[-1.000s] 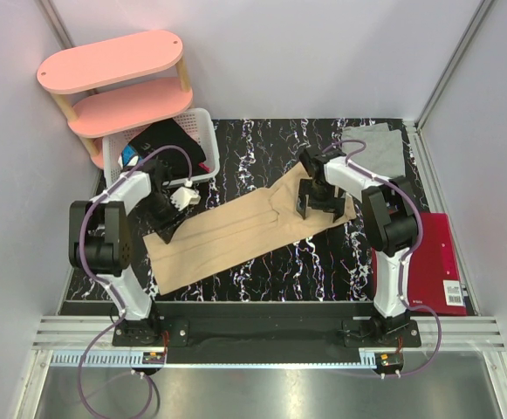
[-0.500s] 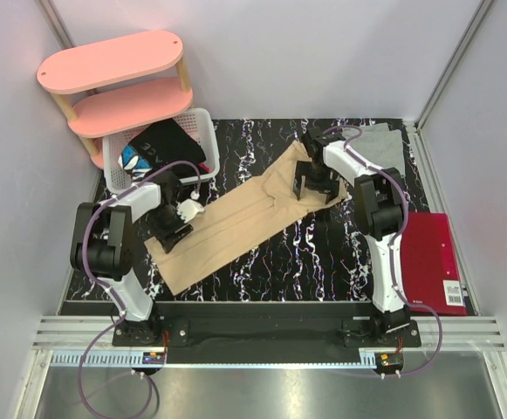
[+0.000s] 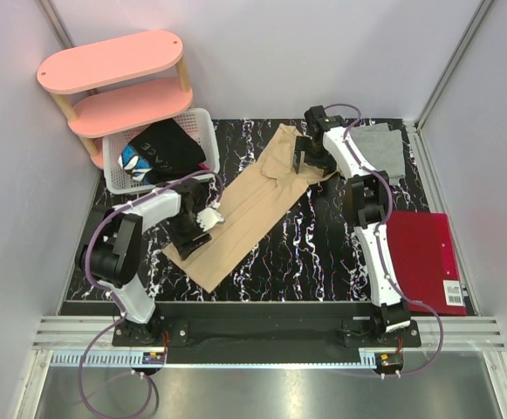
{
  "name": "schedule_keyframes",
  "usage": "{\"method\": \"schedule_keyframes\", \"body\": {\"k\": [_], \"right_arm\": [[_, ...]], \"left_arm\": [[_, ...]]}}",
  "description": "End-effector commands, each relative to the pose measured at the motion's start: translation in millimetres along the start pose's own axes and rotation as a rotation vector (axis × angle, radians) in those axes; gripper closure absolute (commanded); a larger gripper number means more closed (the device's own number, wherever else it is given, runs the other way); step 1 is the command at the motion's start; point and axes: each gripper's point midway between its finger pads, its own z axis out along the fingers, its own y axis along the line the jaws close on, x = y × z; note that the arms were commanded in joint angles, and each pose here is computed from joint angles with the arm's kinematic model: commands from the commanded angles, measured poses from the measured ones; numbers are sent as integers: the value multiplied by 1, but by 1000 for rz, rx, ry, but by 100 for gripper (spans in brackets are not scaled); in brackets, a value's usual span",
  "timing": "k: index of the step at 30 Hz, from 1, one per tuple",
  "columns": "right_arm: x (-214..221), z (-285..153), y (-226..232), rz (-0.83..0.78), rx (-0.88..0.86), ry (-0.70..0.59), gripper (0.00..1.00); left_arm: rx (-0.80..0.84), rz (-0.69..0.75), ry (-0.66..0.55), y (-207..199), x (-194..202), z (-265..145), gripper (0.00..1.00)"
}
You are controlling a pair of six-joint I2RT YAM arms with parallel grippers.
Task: Fold and stack the t-shirts
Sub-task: Fold the tshirt
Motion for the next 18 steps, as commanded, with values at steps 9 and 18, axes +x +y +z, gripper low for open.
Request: {"method": "schedule_keyframes", "body": {"k": [9, 18], "right_arm": [[-62, 7, -27, -52, 26, -178, 0], [-99, -105, 6, -94, -40, -403, 0]], "left_arm": [[93, -10, -137, -14, -57, -16, 37], [201, -1, -289, -52, -61, -72, 37]]}}
